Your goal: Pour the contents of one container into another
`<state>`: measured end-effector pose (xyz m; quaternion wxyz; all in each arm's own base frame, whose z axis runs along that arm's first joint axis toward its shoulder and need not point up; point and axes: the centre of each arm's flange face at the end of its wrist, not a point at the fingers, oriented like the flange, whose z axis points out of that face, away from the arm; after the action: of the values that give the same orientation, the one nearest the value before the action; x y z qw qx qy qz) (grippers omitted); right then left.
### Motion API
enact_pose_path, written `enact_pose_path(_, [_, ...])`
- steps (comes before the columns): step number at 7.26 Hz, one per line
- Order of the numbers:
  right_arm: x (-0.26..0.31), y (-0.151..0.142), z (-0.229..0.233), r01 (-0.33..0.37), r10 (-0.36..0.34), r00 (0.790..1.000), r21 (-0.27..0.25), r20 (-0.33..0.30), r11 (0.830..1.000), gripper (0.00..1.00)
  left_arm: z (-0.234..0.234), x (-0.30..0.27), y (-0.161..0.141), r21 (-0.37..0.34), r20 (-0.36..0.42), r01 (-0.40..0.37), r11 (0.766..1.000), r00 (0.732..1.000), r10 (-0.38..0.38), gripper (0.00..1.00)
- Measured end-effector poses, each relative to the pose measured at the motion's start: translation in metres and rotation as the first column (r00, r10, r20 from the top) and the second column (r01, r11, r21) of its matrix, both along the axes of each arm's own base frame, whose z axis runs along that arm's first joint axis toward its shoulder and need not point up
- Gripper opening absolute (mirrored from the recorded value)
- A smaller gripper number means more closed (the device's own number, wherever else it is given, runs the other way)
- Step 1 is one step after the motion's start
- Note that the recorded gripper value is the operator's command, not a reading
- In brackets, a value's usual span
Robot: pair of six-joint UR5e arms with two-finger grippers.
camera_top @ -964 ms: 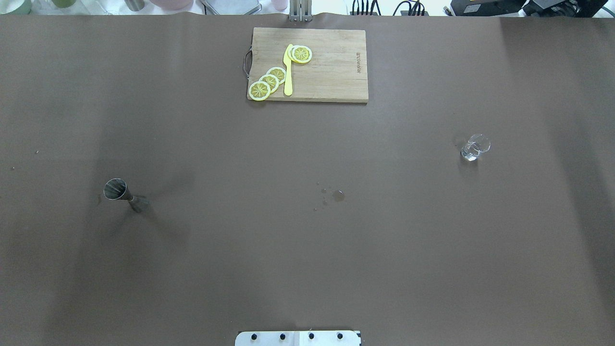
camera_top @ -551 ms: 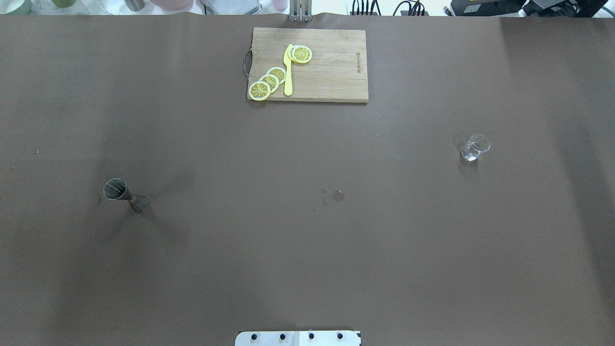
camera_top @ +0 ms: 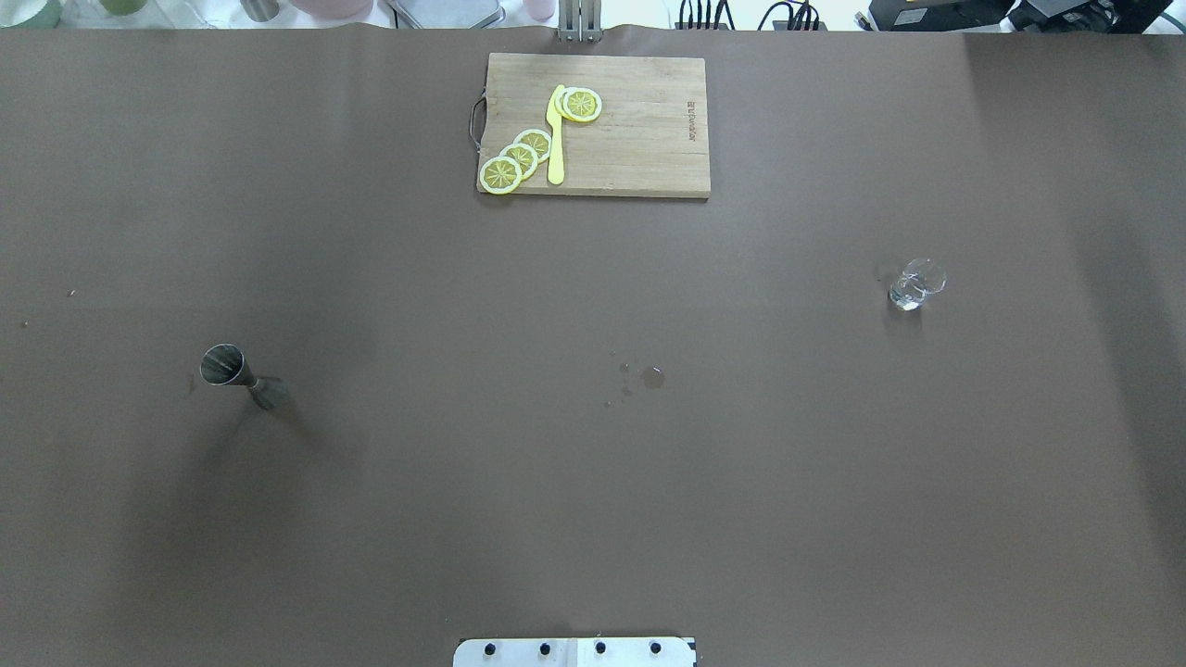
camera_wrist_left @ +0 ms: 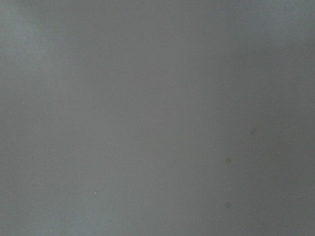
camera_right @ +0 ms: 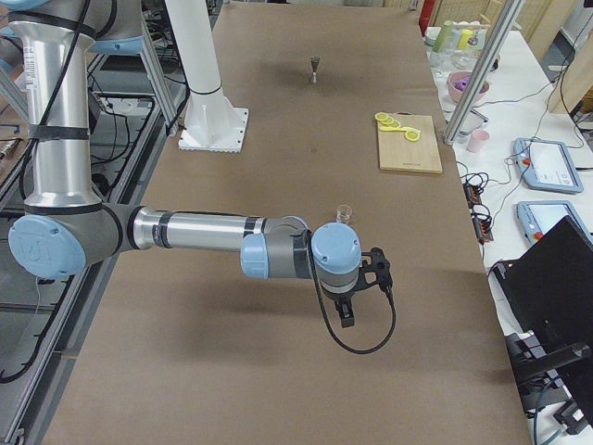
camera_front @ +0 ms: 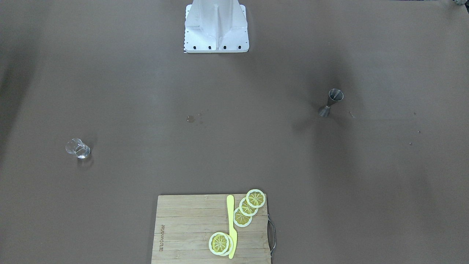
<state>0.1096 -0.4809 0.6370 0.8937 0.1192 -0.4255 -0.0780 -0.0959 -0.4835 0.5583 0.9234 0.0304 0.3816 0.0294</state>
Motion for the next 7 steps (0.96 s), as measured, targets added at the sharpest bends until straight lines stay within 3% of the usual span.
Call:
enact_pose_path(2, [0.002, -0.003, -0.002, -0.011, 0.010, 0.996, 0.006, 0.086, 1.000, 1.00, -0.061, 0.015, 0.016, -0.066, -0.002, 0.066, 0.996, 0.998, -0.066, 0.99])
enact_pose_path(4, [0.009, 0.000, -0.009, -0.033, 0.030, 0.986, 0.018, 0.161, 0.999, 1.00, -0.117, 0.080, 0.026, -0.135, -0.003, 0.076, 0.988, 0.997, -0.077, 0.99])
enact_pose_path(7, [0.012, 0.004, -0.013, -0.040, 0.029, 0.990, 0.076, 0.137, 0.996, 1.00, -0.170, 0.152, 0.043, -0.259, -0.008, 0.137, 0.956, 0.990, -0.144, 0.99])
